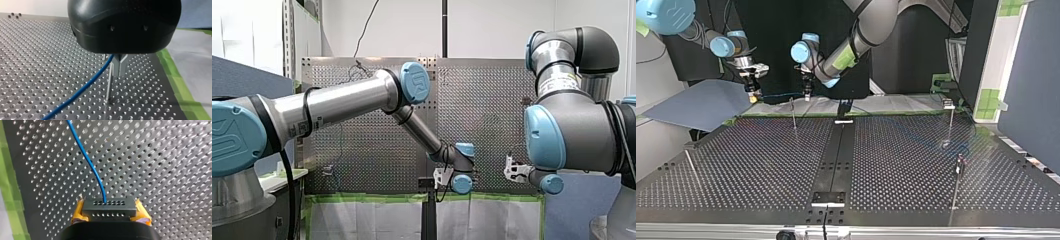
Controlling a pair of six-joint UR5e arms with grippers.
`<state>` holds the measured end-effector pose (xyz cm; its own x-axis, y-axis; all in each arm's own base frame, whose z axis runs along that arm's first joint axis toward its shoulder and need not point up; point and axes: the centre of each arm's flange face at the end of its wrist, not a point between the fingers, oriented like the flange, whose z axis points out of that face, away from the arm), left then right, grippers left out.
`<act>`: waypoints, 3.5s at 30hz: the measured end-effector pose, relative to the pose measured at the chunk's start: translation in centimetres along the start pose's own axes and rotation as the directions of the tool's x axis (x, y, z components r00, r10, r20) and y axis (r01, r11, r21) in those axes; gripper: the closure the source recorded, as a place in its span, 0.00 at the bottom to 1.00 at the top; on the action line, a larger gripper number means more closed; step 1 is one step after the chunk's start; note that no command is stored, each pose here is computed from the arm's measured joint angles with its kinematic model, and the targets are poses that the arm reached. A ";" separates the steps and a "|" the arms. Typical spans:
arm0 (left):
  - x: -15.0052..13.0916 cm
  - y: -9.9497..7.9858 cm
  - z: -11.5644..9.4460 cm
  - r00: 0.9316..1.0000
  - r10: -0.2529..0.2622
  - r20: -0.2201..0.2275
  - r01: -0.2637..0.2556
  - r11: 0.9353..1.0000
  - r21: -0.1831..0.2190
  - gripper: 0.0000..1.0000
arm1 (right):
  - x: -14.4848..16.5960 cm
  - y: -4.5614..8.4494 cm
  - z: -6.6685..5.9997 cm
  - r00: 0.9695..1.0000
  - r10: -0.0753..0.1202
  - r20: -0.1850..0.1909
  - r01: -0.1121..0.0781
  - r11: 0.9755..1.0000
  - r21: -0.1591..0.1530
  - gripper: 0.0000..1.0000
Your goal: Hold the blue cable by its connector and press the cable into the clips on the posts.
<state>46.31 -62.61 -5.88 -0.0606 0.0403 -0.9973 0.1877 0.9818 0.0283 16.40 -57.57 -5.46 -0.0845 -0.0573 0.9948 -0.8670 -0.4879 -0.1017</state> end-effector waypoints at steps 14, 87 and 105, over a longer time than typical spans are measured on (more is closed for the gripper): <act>-0.8 -0.3 0.9 1.000 -0.010 0.012 0.010 1.000 0.004 1.00 | 0.3 1.6 0.9 1.000 -0.025 0.003 0.025 1.000 -0.014 1.00; 3.7 4.3 8.4 0.998 -0.032 -0.047 0.032 0.999 -0.010 1.00 | 1.8 4.5 7.2 0.996 -0.042 -0.074 0.043 0.999 0.011 1.00; -0.1 3.9 11.4 0.996 -0.087 0.020 0.088 0.996 -0.009 1.00 | 1.1 6.5 9.7 0.995 -0.049 -0.082 0.050 0.999 0.009 1.00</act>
<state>58.19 -60.92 -6.43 -0.0569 -0.0495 -0.9972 0.1727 0.9832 -0.0587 15.46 -69.24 -5.07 -0.0817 0.0380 0.9959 -0.8655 -0.4981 -0.0520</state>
